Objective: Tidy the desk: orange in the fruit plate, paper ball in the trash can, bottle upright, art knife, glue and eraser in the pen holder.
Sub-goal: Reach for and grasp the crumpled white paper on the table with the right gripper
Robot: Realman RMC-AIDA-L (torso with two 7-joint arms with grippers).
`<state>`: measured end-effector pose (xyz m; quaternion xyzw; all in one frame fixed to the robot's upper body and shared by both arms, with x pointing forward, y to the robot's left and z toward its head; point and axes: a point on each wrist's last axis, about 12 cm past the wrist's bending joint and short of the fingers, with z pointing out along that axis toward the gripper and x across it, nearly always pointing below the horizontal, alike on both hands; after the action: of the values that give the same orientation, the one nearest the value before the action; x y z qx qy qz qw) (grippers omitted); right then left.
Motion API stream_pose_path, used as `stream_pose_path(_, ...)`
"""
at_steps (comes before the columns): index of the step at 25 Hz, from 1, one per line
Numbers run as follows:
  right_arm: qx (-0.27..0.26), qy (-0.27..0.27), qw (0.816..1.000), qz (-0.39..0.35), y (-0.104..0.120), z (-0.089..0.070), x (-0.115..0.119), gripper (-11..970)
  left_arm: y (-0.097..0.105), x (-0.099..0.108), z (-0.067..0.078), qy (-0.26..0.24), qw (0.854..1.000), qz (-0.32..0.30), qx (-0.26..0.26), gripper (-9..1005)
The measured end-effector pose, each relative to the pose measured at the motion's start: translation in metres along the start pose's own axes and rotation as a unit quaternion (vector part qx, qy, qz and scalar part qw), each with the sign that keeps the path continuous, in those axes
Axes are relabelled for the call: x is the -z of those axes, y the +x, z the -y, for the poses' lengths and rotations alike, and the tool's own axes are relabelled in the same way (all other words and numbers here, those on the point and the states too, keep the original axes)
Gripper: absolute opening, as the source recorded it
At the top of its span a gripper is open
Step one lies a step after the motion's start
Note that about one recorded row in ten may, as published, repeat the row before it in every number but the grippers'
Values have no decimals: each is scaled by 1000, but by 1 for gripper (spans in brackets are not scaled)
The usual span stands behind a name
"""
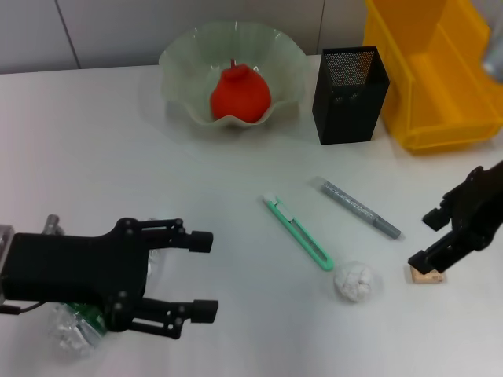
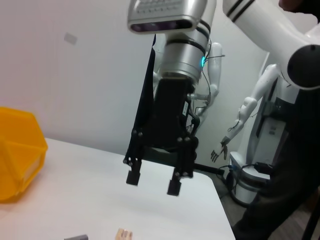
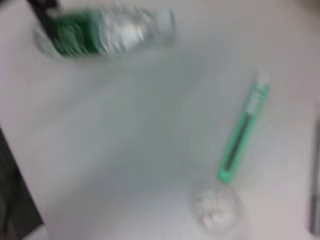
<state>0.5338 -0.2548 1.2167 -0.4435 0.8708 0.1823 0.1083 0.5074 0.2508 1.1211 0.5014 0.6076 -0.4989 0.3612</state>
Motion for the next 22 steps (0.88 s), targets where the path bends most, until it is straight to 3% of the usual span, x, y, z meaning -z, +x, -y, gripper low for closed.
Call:
stream_pose_path(4, -6, 10, 999, -38, -21, -4, -4, 641, 3, 3, 3, 1, 1000, 0, 0, 863)
stream_pose_path(10, -43, -19, 995, -88, -58, -6, -27, 638, 14, 11, 13, 0, 1000, 1, 7, 863)
stream_pose_path(22, -53, 34, 987, -145, -79, -2, -83, 631, 23, 14, 18, -2, 1000, 1, 12, 864)
